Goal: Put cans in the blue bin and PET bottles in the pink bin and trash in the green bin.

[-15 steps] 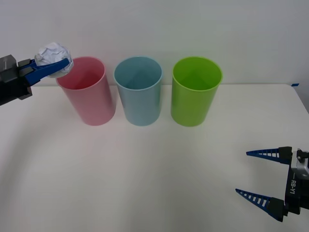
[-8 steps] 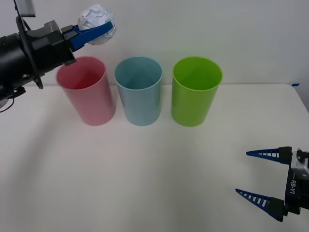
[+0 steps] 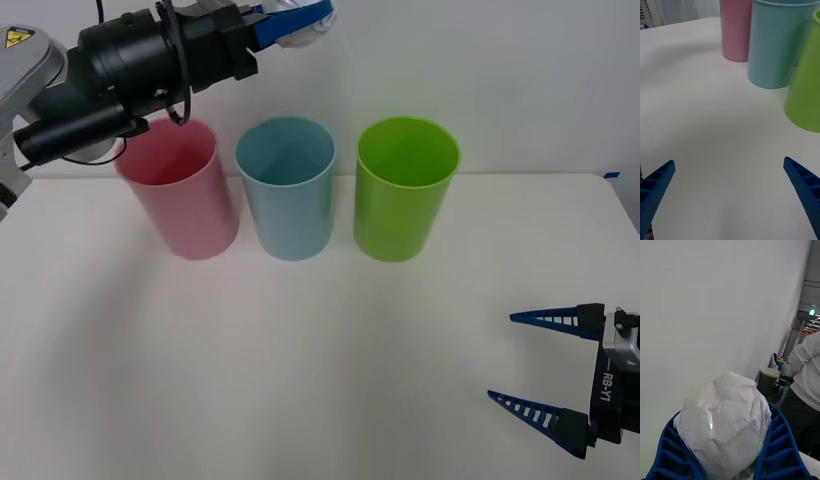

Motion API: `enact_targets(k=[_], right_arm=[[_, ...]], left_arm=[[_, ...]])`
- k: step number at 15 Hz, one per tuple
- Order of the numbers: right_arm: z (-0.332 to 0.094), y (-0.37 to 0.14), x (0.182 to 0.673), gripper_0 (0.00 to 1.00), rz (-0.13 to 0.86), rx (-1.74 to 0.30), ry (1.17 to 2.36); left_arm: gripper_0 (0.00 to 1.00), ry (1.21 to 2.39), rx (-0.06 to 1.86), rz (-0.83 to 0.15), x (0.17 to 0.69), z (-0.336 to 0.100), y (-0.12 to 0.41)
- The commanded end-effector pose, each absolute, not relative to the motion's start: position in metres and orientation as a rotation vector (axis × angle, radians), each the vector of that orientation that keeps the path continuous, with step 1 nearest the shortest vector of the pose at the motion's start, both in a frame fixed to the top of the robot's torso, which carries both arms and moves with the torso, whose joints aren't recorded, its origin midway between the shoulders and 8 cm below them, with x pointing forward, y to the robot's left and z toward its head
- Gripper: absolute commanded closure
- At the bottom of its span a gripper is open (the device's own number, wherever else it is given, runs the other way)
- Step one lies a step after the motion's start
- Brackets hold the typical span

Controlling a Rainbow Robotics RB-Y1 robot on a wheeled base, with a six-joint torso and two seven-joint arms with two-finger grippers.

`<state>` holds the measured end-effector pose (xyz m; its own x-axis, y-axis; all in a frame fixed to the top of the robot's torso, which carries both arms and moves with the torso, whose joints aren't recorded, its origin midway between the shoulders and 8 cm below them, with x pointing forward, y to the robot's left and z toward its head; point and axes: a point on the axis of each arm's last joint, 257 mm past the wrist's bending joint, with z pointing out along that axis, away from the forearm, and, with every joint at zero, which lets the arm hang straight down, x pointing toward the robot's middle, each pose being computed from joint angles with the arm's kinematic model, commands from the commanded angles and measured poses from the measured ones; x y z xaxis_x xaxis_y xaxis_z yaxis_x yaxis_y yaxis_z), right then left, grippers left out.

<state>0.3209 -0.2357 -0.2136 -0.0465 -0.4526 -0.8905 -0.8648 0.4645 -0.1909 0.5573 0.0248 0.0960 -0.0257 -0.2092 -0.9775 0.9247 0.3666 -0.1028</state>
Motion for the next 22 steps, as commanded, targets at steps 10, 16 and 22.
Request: enact_targets(k=[10, 16, 22], right_arm=[[-0.214, -0.236, 0.321, 0.0, 0.497, -1.148, 1.676], [-0.214, -0.236, 0.321, 0.0, 0.497, -1.148, 1.676], [-0.214, -0.236, 0.321, 0.0, 0.497, -1.148, 1.676]], left_arm=[[1.0, 1.516, 0.784, -0.958, 0.579, 0.046, -0.062], [1.0, 1.615, 0.756, -0.912, 0.587, 0.017, -0.077], [1.0, 1.703, 0.757, -0.873, 0.588, -0.012, -0.099]])
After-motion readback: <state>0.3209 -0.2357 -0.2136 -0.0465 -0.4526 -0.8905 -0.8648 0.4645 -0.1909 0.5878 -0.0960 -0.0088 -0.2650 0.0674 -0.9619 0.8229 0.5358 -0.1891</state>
